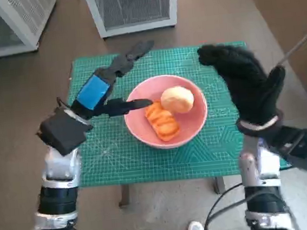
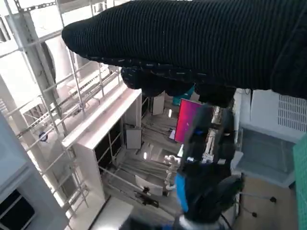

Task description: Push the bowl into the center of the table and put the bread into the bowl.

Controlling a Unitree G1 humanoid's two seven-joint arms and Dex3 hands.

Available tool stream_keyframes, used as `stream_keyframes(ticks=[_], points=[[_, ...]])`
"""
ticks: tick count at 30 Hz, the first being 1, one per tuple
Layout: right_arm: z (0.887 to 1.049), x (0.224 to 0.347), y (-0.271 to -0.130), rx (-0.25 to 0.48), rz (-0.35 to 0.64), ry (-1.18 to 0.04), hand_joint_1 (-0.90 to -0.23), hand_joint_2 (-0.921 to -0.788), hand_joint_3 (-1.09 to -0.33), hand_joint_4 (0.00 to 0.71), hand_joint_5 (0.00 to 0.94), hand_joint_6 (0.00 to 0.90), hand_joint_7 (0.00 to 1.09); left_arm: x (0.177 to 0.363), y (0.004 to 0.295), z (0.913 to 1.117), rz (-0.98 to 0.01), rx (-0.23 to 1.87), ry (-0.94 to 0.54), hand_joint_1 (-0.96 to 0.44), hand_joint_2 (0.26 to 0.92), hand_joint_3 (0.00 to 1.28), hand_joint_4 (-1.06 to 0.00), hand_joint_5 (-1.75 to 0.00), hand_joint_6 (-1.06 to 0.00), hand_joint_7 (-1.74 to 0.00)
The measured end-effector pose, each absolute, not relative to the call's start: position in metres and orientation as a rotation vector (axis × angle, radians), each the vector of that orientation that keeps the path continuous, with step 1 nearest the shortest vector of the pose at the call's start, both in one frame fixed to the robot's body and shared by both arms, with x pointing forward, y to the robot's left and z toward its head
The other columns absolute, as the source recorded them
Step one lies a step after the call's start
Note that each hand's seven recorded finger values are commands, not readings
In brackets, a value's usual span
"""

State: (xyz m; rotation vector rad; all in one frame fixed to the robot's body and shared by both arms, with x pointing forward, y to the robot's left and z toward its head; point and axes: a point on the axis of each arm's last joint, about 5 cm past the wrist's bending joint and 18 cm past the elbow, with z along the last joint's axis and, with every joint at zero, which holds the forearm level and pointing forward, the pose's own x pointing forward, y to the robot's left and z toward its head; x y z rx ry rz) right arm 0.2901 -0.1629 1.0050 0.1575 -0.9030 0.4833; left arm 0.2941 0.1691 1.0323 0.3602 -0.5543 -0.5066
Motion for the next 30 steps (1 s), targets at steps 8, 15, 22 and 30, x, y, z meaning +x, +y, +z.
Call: stream_keyframes(ticks=[8, 15, 22, 30], points=[[1.016, 0.289, -0.163, 0.125, 0.455, -0.928, -0.431, -0.898, -0.490, 0.356, 0.020, 0.105, 0.64, 0.293, 0.171, 1.035, -0.478, 0.358, -0.560, -0.45, 0.920, 0.13, -0.10, -0.01, -0.13, -0.27], [1.017, 0.289, -0.164, 0.112, 0.450, -0.937, -0.447, -0.912, -0.456, 0.361, 0.014, 0.112, 0.63, 0.285, 0.173, 1.038, -0.438, 0.315, -0.611, -0.46, 0.921, 0.21, -0.09, 0.00, -0.01, -0.51], [1.023, 0.290, -0.165, 0.082, 0.432, -0.964, -0.455, -0.920, -0.436, 0.359, 0.008, 0.110, 0.62, 0.278, 0.168, 1.037, -0.441, 0.109, -0.709, -0.52, 0.921, 0.28, -0.09, 0.00, 0.00, -0.56], [1.036, 0.293, -0.161, 0.068, 0.433, -1.005, -0.470, -0.921, -0.447, 0.332, 0.001, 0.107, 0.60, 0.273, 0.161, 1.029, -0.438, -0.071, -0.792, -0.54, 0.921, 0.30, -0.14, -0.03, 0.00, -0.62]])
